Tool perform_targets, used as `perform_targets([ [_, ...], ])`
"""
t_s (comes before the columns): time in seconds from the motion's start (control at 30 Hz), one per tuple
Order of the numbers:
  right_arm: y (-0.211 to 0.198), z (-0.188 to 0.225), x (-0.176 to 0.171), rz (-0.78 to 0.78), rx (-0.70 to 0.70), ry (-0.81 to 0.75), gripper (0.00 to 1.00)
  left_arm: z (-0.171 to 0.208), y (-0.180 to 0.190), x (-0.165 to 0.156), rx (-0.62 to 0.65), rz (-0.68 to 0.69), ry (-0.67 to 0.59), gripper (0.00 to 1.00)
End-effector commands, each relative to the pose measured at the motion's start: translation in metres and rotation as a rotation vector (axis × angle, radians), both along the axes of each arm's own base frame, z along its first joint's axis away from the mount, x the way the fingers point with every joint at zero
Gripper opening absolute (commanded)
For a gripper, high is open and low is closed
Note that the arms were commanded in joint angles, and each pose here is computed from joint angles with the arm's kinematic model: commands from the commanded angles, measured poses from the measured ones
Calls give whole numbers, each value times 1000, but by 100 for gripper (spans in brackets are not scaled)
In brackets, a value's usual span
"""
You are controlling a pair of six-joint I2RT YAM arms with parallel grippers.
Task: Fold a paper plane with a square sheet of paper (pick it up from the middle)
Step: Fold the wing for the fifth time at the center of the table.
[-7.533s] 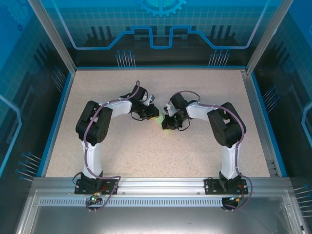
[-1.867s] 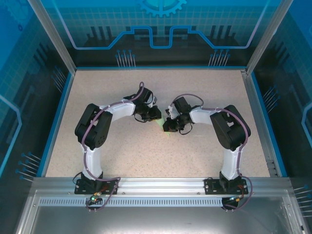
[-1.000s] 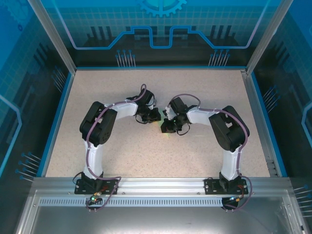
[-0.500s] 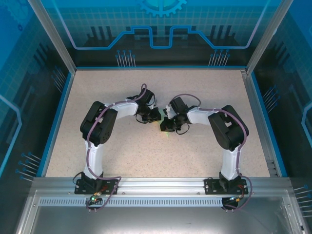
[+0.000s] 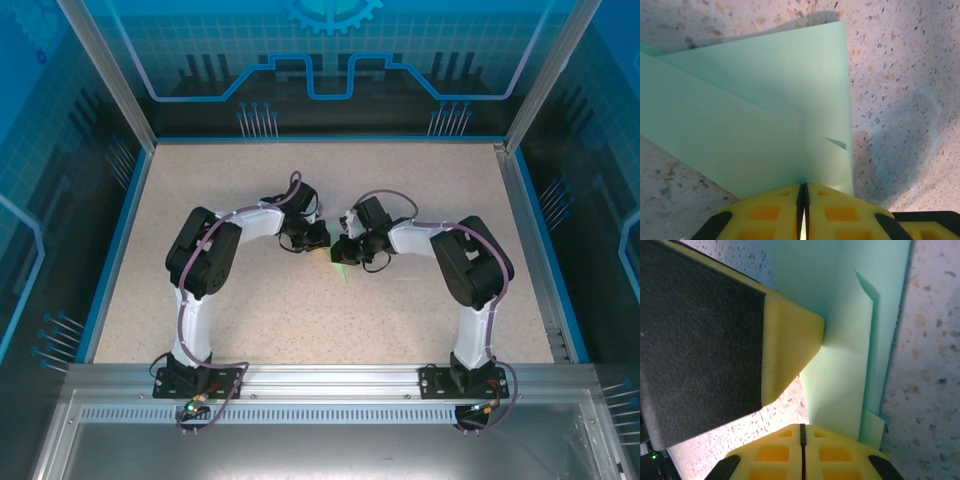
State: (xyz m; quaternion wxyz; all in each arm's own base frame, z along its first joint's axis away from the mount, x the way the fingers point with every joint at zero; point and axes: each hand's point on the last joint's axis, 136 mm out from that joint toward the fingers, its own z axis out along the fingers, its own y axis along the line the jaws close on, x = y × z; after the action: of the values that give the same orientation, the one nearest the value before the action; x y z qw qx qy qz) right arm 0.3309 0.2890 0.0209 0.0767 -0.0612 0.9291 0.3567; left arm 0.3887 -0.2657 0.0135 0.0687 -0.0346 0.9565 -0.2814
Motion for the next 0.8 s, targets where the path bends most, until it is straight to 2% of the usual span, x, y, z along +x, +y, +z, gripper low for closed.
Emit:
perform_targets([
  [0.0, 5, -5, 2, 27, -15, 12, 7, -27, 12, -8, 72, 5, 62, 13],
  [0.33, -8, -23, -1, 14, -109, 49, 6, -28, 13, -10, 82, 5, 68, 13],
  [0.77, -33, -34, -67, 138, -125, 185, 7, -46, 34, -13, 181, 53, 106, 13],
])
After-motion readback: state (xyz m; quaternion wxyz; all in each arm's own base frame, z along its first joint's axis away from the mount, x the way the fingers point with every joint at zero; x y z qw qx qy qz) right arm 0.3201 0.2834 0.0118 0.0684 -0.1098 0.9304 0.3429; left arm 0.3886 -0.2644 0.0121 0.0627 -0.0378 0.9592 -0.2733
